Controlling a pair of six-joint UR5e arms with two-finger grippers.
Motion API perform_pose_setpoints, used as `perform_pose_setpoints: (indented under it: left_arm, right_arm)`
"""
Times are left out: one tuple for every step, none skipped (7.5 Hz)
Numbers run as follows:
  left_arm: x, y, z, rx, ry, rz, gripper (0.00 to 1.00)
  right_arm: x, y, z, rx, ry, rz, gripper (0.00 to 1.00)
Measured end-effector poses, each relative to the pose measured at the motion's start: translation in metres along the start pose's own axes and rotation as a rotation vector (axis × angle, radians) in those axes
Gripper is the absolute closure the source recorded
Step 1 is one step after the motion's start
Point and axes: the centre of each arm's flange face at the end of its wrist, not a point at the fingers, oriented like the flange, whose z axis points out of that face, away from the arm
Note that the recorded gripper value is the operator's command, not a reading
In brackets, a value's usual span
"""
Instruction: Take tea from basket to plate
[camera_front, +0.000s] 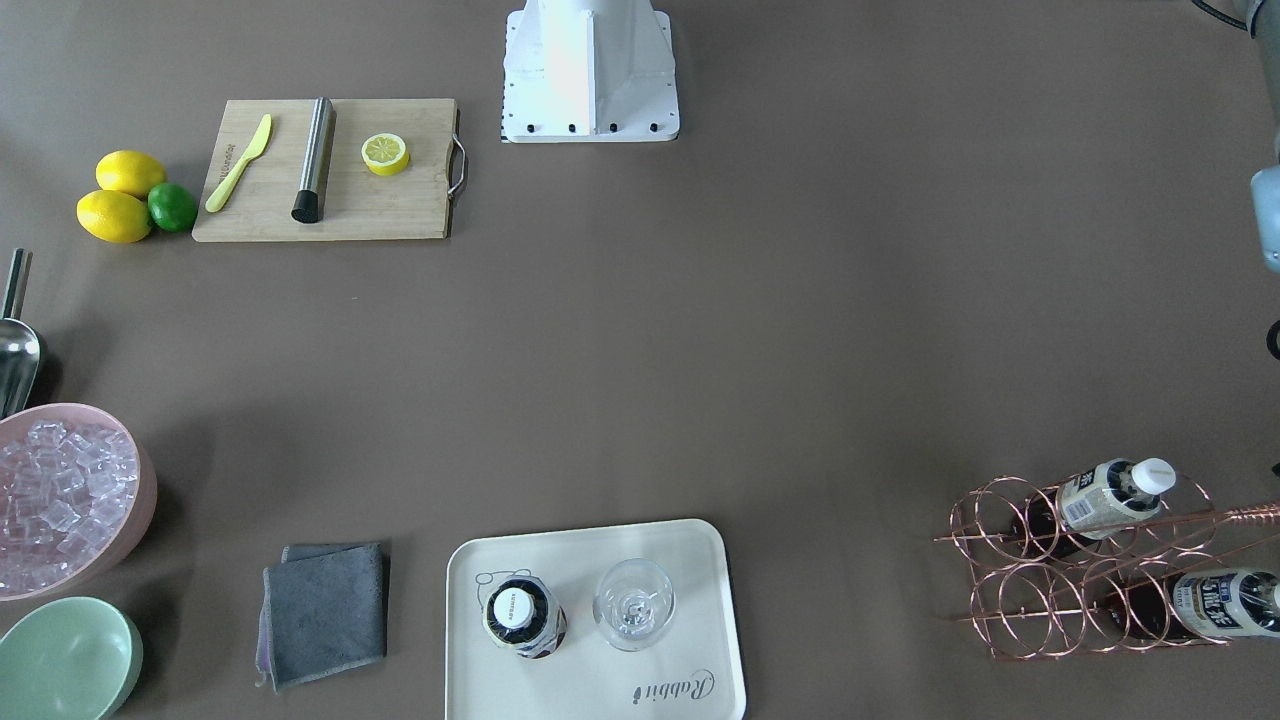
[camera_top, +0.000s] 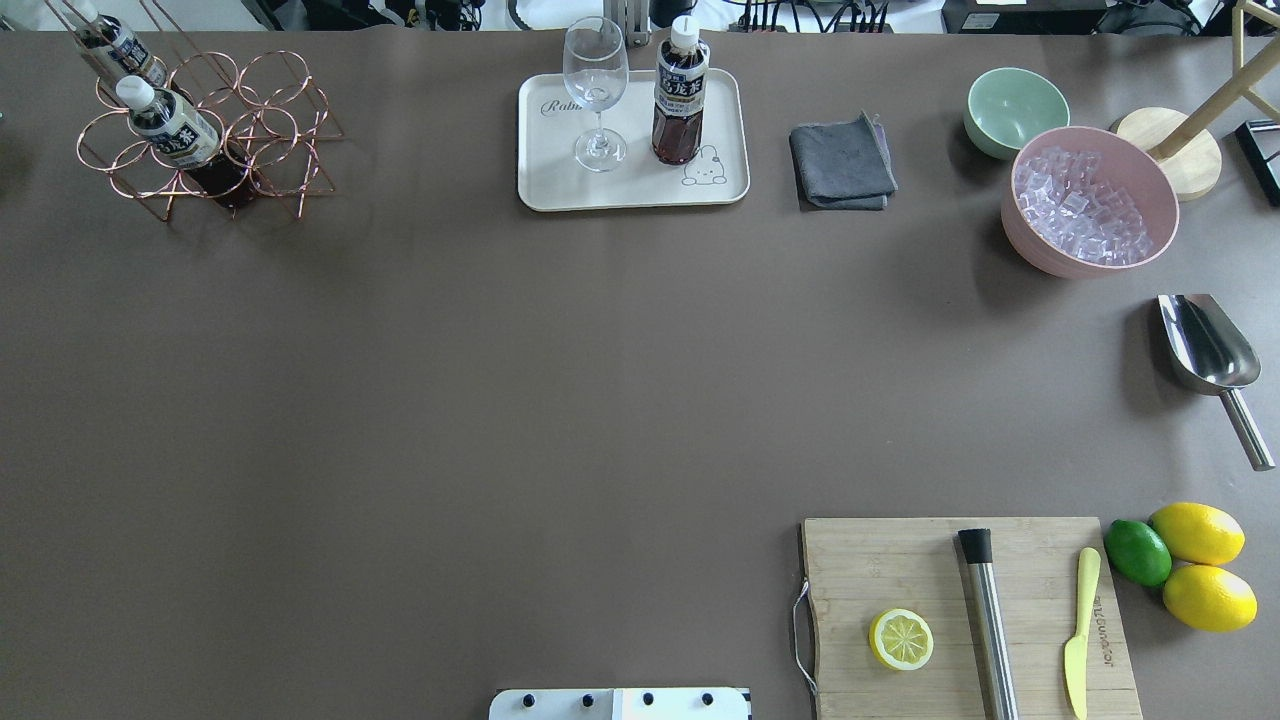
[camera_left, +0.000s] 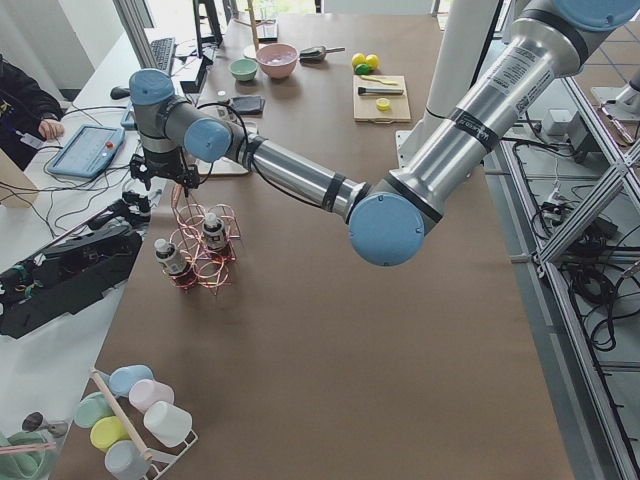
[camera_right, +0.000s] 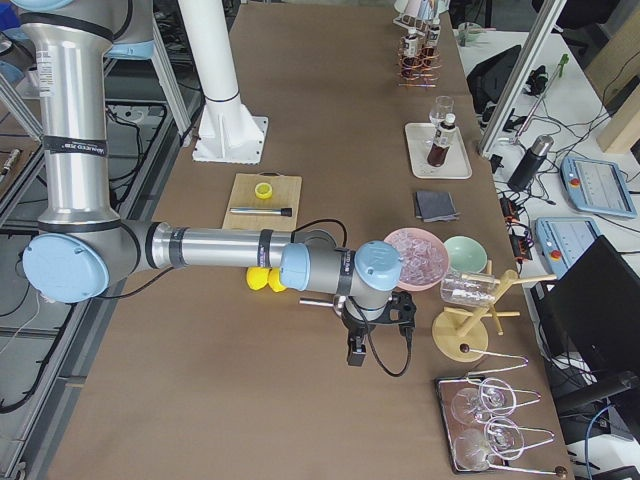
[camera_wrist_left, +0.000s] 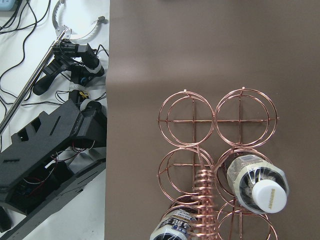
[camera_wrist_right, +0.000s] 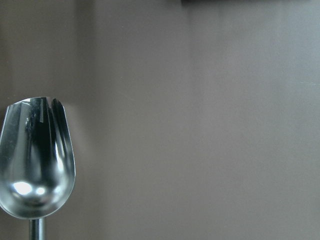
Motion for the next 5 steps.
perform_pose_setpoints:
  left_arm:
    - [0.005,-0.003,-0.014,0.025,-0.012,-0.039,0.02]
    - [0.008,-0.007,-0.038,0.051,-0.043,-0.115,0.02]
    - [0.01,-0.008,-0.068,0.075,-0.084,-0.253,0.02]
    - [0.026,-0.006,-0.092,0.11,-0.109,-0.469,0.02]
    - [0.048,0.007,-0.1,0.143,-0.097,-0.744,0.02]
  right_arm:
    - [0.001,0.0,-0.002,0.005,0.0,0.003,0.01]
    - [0.002,0.0,-0.004,0.008,0.0,0.005,0.0]
    - [0.002,0.0,-0.005,0.009,0.0,0.006,0.01]
    - [0.002,0.0,-0.005,0.01,0.0,0.007,0.01]
    - [0.002,0.0,-0.005,0.01,0.0,0.007,0.0]
